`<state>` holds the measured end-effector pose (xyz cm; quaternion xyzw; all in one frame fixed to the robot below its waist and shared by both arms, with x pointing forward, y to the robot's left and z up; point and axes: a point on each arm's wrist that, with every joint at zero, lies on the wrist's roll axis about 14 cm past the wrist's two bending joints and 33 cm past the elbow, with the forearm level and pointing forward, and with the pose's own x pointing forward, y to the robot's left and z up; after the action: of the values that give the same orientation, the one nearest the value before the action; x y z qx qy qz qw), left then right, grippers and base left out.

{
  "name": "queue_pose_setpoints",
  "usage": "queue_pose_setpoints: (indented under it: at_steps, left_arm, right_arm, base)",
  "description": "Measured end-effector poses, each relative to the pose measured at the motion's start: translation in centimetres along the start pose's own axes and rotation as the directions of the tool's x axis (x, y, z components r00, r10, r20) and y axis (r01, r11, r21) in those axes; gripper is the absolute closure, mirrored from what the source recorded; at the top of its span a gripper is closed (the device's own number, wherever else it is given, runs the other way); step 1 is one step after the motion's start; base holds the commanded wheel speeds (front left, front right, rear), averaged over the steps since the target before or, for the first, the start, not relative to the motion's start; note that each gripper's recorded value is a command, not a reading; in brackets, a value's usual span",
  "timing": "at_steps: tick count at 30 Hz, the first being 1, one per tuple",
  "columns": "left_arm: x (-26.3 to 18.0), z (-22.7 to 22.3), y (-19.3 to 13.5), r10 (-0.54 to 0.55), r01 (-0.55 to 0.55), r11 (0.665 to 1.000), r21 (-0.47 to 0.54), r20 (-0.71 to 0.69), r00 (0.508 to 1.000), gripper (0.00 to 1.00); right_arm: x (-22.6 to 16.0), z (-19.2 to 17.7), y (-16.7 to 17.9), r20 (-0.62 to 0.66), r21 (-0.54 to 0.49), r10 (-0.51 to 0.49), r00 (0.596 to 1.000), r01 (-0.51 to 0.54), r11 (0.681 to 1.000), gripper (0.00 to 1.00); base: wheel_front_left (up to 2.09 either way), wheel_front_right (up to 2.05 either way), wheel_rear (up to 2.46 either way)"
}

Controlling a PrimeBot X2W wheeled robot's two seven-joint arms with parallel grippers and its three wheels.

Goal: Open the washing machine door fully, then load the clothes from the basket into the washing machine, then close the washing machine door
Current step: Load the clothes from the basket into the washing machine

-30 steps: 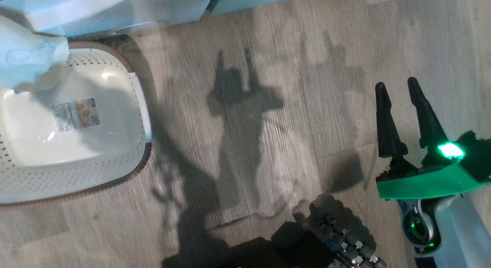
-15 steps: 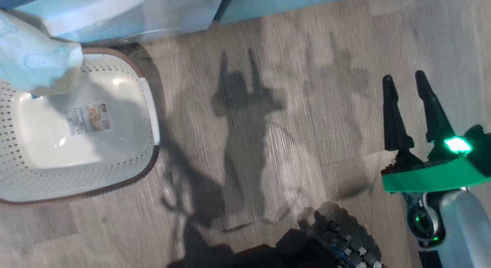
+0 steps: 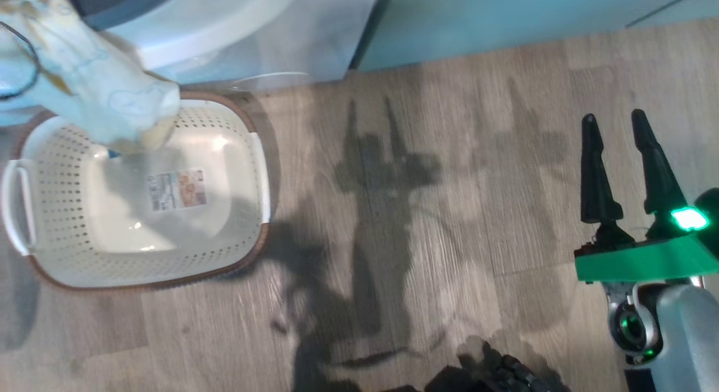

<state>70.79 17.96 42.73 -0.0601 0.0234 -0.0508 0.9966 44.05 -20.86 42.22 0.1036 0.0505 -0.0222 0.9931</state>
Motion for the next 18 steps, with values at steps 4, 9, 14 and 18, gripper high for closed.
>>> queue_pose_setpoints:
  at_steps: [4,9,14,18]
  left_arm:
    - [-2.5,1.4,-0.4,0.000,0.000,1.000,-0.009,0.063,0.998,0.00]
    - [-9.3,0.8,-2.4,0.002,-0.003,1.000,0.018,0.085,0.996,0.00]
    - [-15.7,0.7,-3.4,0.026,-0.028,0.999,0.027,0.072,0.997,0.00]
    - [-19.1,1.8,-4.1,0.040,-0.043,0.998,0.038,0.074,0.996,0.00]
  right_arm:
    - [-0.3,0.3,0.2,0.007,-0.001,0.005,1.000,-0.005,1.000,0.00]
    - [-1.0,1.0,1.0,0.022,-0.011,0.022,0.999,-0.022,1.000,0.00]
    - [-1.8,1.5,1.5,0.030,-0.017,0.034,0.999,-0.034,0.999,0.00]
    - [-2.4,2.0,2.1,0.040,-0.016,0.051,0.998,-0.051,0.999,0.00]
  base:
    - [0.00,0.00,0.00]
    - [0.00,0.00,0.00]
    - [0.00,0.00,0.00]
    - [0.00,0.00,0.00]
